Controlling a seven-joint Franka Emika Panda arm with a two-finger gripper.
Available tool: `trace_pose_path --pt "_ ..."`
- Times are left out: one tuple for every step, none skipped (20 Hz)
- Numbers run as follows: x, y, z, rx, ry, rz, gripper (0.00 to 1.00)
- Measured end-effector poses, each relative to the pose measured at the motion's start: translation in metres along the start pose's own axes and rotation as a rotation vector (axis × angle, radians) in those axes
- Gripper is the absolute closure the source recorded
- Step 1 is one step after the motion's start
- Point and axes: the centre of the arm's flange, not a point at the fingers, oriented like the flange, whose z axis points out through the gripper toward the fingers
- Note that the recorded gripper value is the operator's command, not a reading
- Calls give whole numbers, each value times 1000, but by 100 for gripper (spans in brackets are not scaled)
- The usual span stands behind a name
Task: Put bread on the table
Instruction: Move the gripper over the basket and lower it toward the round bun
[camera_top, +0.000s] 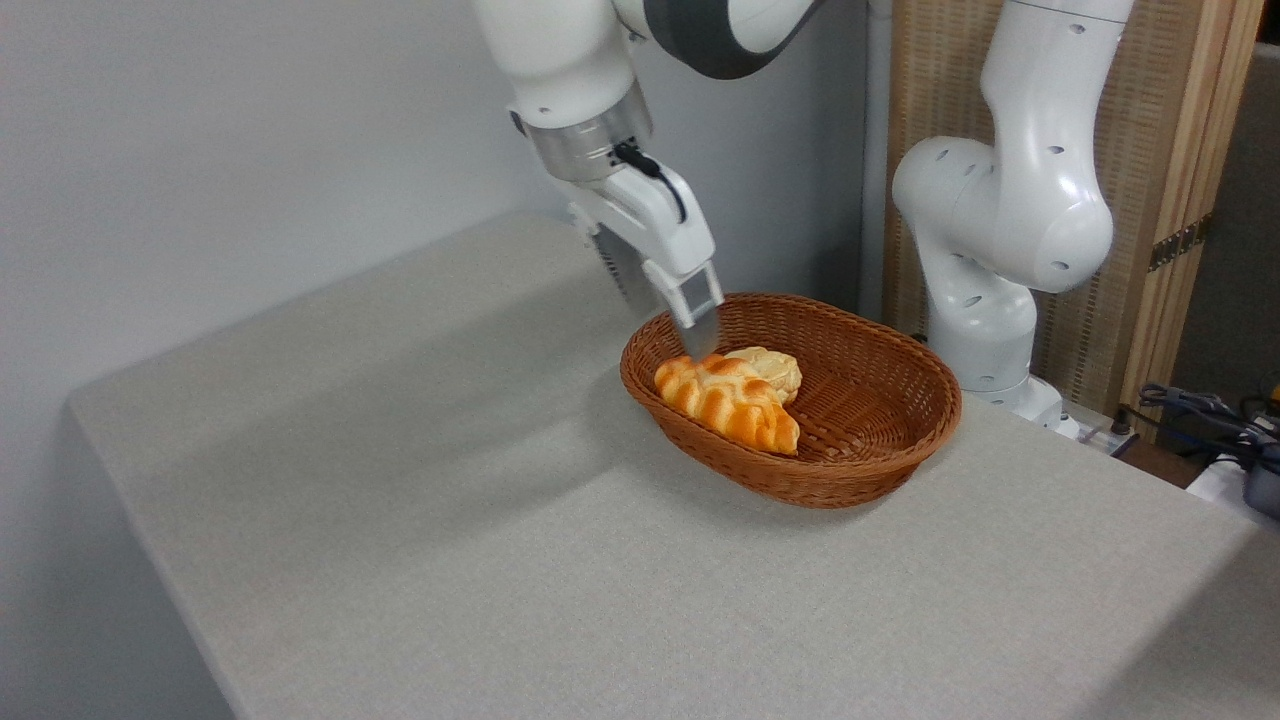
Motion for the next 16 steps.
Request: trace_pose_path --pt "-3 2 3 -8 -18 0 0" --pt "-9 4 8 -22 -52 -1 0" --pt "-11 6 11 -28 -65 -1 0" --pt "-15 8 17 -40 -84 0 0" --pt "-17 9 20 -45 -91 1 0" --pt "-20 11 27 -54 -101 3 0" --pt "-23 14 34 -62 -110 8 0" --pt "-25 16 41 -70 -118 14 0" --pt "-26 17 44 -73 -125 16 0" --pt "-28 18 50 -75 -138 18 0" --pt "-29 19 54 -76 -144 19 0" --pt "-28 19 60 -75 -150 22 0" --pt "-27 19 64 -74 -152 25 0" --pt "-25 20 71 -68 -151 33 0" --pt "-23 20 75 -65 -151 38 0" --pt "-19 22 82 -60 -153 48 0"
